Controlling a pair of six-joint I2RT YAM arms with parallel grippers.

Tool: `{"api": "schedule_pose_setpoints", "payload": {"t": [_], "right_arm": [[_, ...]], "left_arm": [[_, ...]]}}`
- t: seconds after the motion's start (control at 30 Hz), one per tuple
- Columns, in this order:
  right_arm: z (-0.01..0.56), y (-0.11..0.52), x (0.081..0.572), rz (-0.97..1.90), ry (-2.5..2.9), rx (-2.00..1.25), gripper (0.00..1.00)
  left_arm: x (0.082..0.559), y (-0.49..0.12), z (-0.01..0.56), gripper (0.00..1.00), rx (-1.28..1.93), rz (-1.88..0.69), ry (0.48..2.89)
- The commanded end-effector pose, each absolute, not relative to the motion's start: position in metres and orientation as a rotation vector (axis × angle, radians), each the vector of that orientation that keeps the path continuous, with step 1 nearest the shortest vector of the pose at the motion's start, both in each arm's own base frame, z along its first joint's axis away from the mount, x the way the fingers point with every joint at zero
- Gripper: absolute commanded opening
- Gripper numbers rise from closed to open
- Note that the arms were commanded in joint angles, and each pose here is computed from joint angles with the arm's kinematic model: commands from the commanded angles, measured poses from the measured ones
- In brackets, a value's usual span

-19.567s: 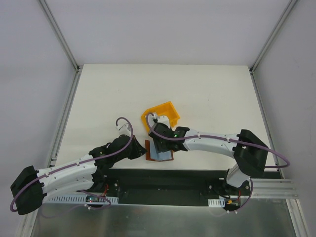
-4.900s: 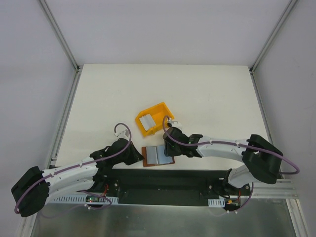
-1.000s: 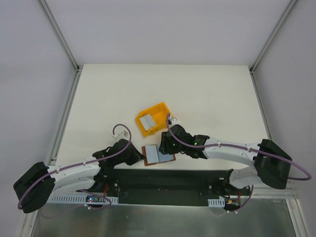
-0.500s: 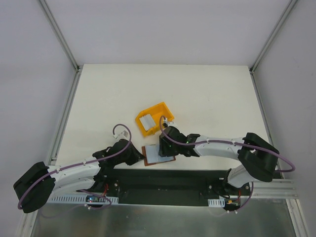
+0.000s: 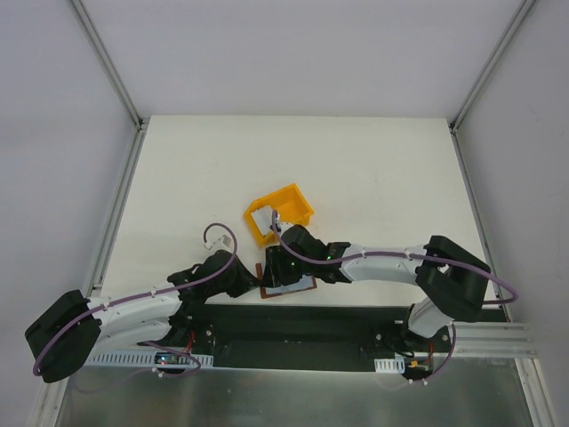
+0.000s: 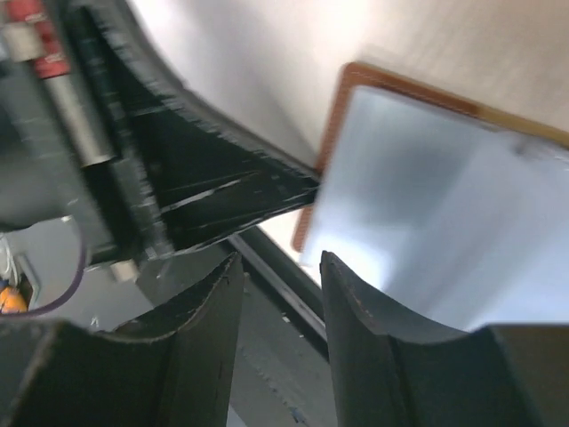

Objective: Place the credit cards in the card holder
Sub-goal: Turn over the card slot in the card holder.

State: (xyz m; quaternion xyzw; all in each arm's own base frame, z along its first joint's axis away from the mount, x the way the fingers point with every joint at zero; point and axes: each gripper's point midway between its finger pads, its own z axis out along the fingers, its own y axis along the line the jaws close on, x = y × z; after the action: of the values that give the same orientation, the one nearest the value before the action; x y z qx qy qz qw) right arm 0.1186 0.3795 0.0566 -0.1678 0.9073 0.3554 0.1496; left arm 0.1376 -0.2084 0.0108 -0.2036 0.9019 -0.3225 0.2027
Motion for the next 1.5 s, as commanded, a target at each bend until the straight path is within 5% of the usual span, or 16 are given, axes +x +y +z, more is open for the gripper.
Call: {"api": "schedule_pose_setpoints", "payload": {"t": [0.0,0.3,0.73,1.23,1.47], "right_arm": [[0.12,0.404,0.113,1.204,2.388,-0.623,0.43],[0.087,0.312,0.16,0.63,2.464,-0.329,0.47],[0.036,0.301,0.148,0.53,2.647,-0.293,0.48],[0.048,0.376,0.129,0.878,2.659,-0.483,0.45],[0.104,0.416,0.11,1.185,2.448,-0.672,0.45]], "left_arm": [[0.123,-0.184,-0.018,0.0,-0.59,-0.723,2.603],[0.123,-0.184,-0.018,0.0,-0.596,-0.729,2.601],[0.125,-0.186,-0.015,0.0,-0.577,-0.736,2.599],[0.125,-0.187,-0.014,0.0,-0.577,-0.74,2.597],[0.122,-0.181,-0.021,0.0,-0.627,-0.72,2.6]]}}
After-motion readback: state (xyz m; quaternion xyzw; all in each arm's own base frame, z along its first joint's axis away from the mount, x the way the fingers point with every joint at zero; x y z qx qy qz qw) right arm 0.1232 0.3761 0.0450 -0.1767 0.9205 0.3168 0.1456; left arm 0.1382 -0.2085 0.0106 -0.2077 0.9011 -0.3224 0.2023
